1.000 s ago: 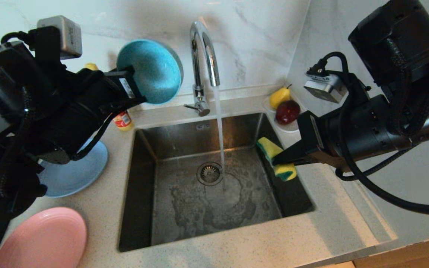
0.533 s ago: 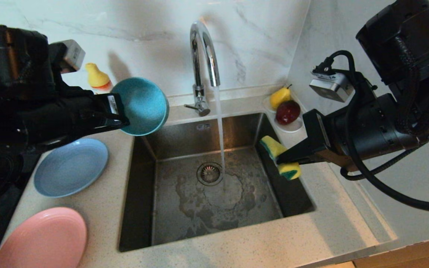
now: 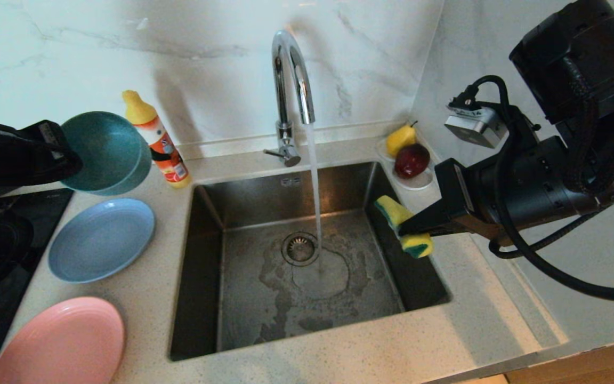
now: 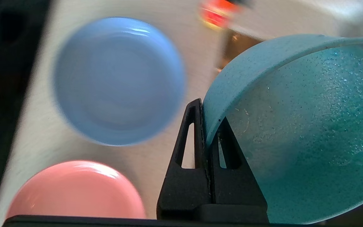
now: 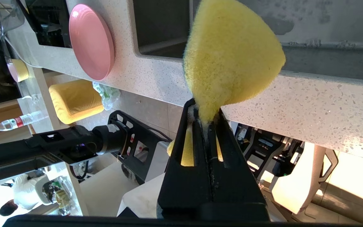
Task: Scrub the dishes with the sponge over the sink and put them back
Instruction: Place the bowl on the table
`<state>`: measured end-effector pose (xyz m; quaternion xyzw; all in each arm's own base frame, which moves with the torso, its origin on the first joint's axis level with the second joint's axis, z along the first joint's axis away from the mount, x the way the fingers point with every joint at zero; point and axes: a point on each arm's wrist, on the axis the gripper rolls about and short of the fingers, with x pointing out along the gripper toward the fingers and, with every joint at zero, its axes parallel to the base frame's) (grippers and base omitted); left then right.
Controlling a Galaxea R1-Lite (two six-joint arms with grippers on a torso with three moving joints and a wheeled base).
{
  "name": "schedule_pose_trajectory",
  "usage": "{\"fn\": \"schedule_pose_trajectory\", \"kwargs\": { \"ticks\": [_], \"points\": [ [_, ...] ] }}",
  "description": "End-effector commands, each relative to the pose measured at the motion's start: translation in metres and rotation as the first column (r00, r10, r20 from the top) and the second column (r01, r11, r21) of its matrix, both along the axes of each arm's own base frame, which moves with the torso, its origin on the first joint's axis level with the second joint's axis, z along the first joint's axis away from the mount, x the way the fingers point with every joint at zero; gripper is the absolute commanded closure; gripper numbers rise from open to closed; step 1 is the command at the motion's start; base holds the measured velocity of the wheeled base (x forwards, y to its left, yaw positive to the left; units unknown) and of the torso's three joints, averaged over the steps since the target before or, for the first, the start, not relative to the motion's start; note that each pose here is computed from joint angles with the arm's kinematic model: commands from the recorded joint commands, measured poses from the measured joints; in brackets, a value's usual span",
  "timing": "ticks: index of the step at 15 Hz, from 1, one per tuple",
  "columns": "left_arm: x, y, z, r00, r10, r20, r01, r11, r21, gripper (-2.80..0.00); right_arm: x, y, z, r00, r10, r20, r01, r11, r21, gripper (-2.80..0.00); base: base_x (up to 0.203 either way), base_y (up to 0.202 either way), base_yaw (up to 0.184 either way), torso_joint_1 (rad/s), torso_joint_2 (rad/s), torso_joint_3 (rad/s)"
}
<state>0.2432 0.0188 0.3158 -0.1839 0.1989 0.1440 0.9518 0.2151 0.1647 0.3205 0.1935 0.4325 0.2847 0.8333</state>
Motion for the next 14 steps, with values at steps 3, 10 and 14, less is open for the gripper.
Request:
{"fn": "schedule_pose_trajectory", "kwargs": {
  "ticks": [3,10,14],
  "points": [
    [0.007,0.065,-0.015,0.971,0.233,-0.049,-0.237,0.966,-0.106,0.00,0.001,0.001,-0.002,1.000,-0.001,-0.010,0.001,1.000,-0.003,0.00,0.000,0.000,0.000,0.000,0.00,0.000],
    [0.007,0.160,-0.059,0.852,0.492,-0.178,-0.522,0.823,-0.223,0.00,-0.001,0.000,-0.008,1.000,-0.001,-0.030,0.001,1.000,-0.018,0.00,0.000,0.000,0.000,0.000,0.00,0.000],
    [0.009,0.200,-0.094,0.777,0.565,-0.279,-0.628,0.729,-0.273,0.00,-0.001,-0.001,-0.008,1.000,-0.001,-0.031,0.000,1.000,-0.018,0.00,0.000,0.000,0.000,0.000,0.00,0.000]
  ]
}}
